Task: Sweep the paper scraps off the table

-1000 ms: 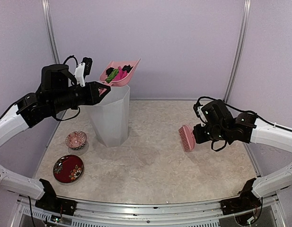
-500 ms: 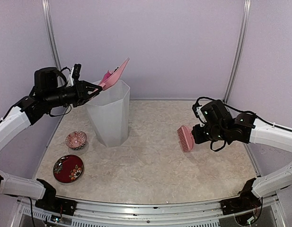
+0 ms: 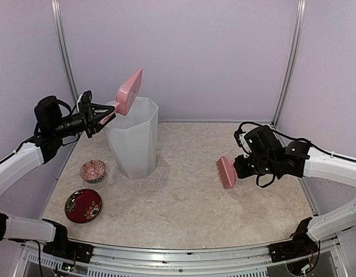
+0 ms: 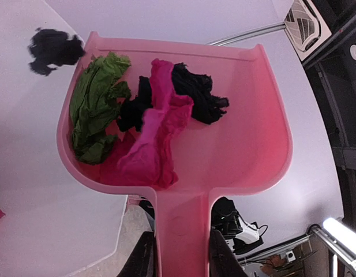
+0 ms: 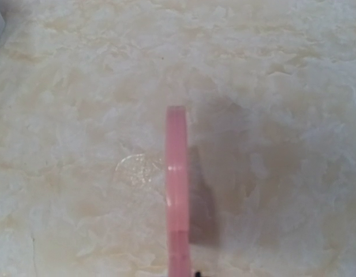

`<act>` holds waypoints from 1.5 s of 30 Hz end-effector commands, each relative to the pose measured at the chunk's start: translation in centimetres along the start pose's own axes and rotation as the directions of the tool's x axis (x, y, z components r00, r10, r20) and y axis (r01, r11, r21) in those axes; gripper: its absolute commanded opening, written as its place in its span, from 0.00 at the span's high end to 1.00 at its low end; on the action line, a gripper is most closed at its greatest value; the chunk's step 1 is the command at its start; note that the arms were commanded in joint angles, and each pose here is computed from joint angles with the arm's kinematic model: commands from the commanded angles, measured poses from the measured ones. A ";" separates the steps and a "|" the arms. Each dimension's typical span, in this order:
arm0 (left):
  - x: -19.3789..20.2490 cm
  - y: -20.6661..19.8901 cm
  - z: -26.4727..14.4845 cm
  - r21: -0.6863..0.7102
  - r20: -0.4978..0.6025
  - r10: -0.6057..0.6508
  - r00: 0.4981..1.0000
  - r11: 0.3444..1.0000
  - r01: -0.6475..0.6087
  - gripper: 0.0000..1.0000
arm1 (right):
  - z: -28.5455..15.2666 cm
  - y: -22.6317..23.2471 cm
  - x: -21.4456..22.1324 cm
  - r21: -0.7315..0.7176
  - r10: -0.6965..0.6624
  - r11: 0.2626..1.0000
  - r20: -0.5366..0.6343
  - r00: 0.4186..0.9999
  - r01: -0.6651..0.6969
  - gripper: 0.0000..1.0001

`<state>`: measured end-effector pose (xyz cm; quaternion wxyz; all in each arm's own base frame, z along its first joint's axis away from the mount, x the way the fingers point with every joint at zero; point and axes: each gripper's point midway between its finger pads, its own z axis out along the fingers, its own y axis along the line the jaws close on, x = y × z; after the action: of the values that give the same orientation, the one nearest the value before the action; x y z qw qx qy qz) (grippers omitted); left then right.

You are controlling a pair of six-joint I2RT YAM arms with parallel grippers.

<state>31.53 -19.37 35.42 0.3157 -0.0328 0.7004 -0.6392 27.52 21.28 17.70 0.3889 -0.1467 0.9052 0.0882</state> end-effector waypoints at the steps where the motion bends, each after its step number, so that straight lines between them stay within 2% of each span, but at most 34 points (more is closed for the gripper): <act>1: -0.2 -2.5 -0.7 0.149 -0.036 -0.065 0.997 0.986 0.069 1.00 | -0.4 -0.2 -0.7 -0.012 0.029 1.000 0.039 0.999 -0.029 1.00; 14: -1.1 -4.7 -1.4 0.328 -0.097 -0.214 0.972 0.915 0.235 1.00 | -0.3 0.0 -0.7 -0.021 0.039 0.999 0.044 0.998 -0.038 1.00; 18: -1.2 -5.3 -1.9 0.368 -0.099 -0.214 0.972 0.900 0.235 1.00 | -0.5 -0.1 -0.7 -0.020 0.040 0.999 0.047 0.998 -0.039 1.00; 27: -1.0 -5.5 -2.0 0.365 -0.100 -0.195 0.976 0.905 0.218 1.00 | -0.8 -0.2 -0.9 -0.020 0.042 0.999 0.055 0.998 -0.041 1.00; 35: -0.7 -5.6 -1.4 0.273 -0.098 -0.101 0.990 0.954 0.124 1.00 | -1.0 0.1 -1.5 -0.039 0.050 0.998 0.071 0.996 -0.047 1.00; 40: -0.2 -5.9 -1.0 0.195 -0.090 0.051 0.995 0.980 -0.033 1.00 | -1.6 0.4 -2.4 -0.057 0.055 0.997 0.103 0.993 -0.050 1.00; 45: 1.1 -7.2 -0.5 0.112 -0.105 0.221 0.970 0.971 -0.209 1.00 | -2.6 0.5 -3.5 -0.080 0.065 0.995 0.156 0.986 -0.053 1.00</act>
<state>29.16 -19.84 41.59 0.2943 0.0355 0.6484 -0.7013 27.42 21.59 19.28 0.4112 -0.1393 0.8932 0.1171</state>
